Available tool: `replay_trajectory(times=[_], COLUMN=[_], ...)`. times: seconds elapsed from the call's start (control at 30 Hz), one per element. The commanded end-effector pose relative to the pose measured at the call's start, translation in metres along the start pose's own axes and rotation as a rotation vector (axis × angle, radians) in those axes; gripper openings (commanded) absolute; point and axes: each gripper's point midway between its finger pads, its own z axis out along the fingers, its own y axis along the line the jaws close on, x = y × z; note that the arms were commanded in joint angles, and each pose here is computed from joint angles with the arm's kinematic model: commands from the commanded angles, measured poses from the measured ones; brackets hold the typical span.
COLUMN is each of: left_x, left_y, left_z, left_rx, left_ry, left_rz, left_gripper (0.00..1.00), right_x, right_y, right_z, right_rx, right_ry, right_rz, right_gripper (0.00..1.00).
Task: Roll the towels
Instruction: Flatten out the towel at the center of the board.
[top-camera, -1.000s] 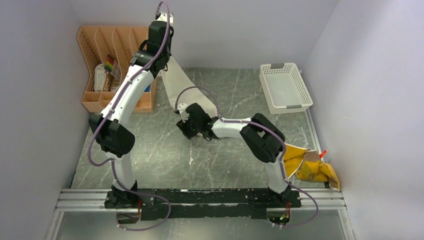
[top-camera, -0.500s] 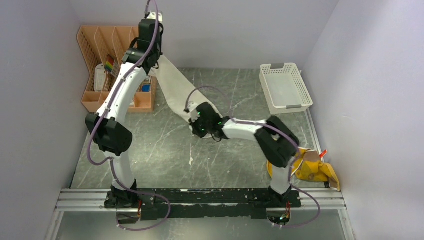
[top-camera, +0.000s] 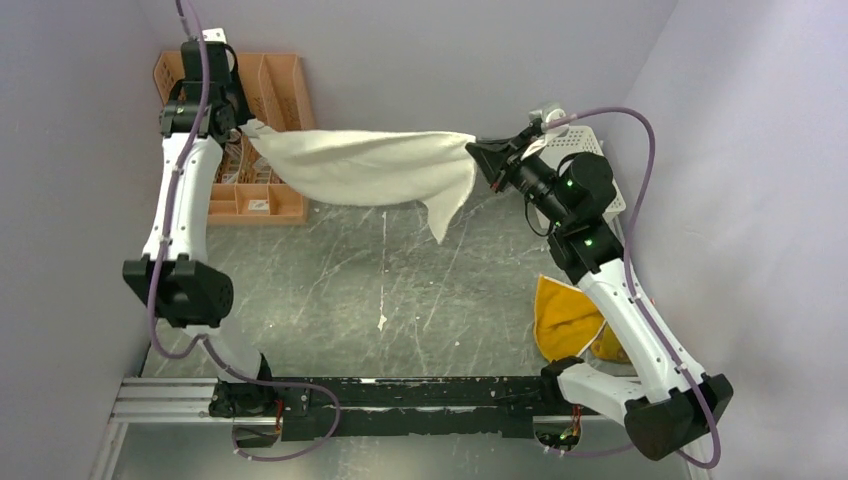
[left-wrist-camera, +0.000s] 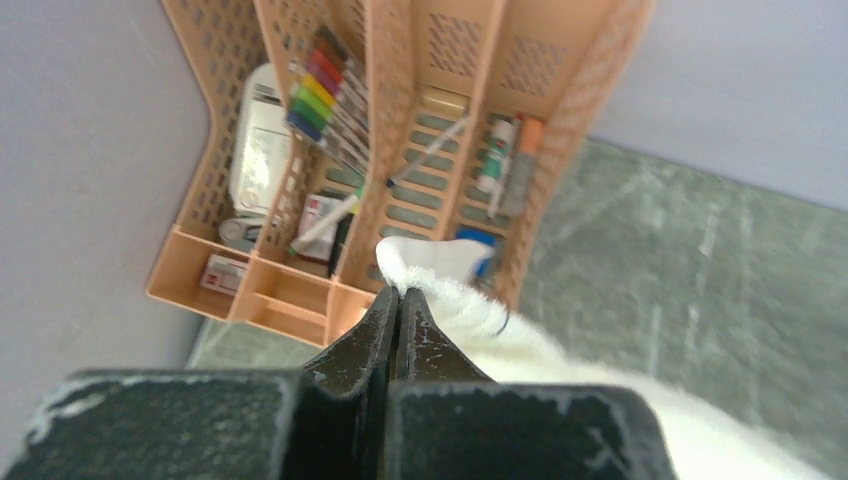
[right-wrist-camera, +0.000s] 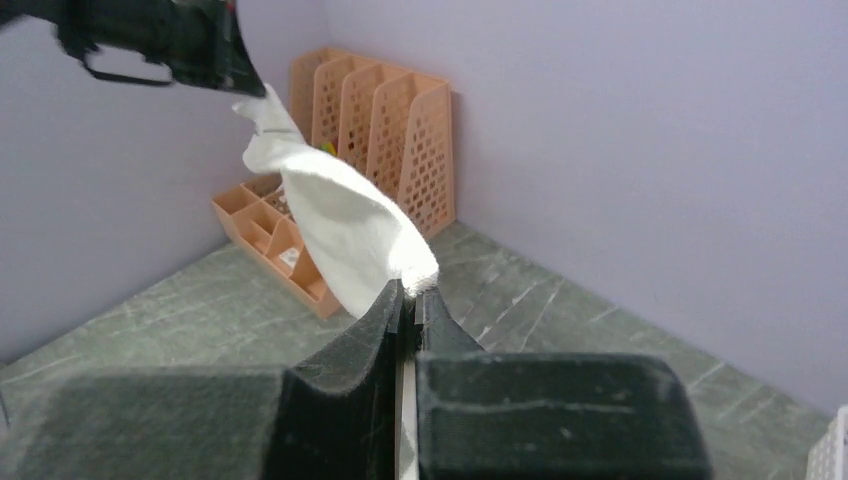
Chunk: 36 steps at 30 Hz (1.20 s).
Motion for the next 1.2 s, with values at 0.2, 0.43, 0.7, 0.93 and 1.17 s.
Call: replay_trajectory(times=[0.2,0.43,0.7,0.93,1.17], left_x=[0.011,0.078,0.166,0.249,0.254], left_y=[-0.009,0.006,0.012,-0.026,-0.072], left_z=[-0.179,-0.248,-0.226,-0.152,-0.051], left_rx=[0.36,0.442,0.356,0.39,0.404], left_ry=[-0.115,-0.091,0.162,0.394,0.52], left_rz=[-0.182,-0.303,-0.297,-0.36,-0.375], left_gripper=[0.07,0.07,0.07,0.07,0.07], right_x=[0.002,-0.017,0.018,0.124,0.209], right_y=[0.014,0.048,0.012,-0.039,-0.111], right_z=[-0.077,-0.139,-0.162,-0.119,-0.068], right_rx=[0.079,0.033,0.275,0.492,0.726], right_ry=[-0.007,-0.112,-0.065,0.113,0.245], right_rz=[0.037,0.055,0.142,0.356,0.428], right_gripper=[0.0,0.0,0.0,0.0,0.0])
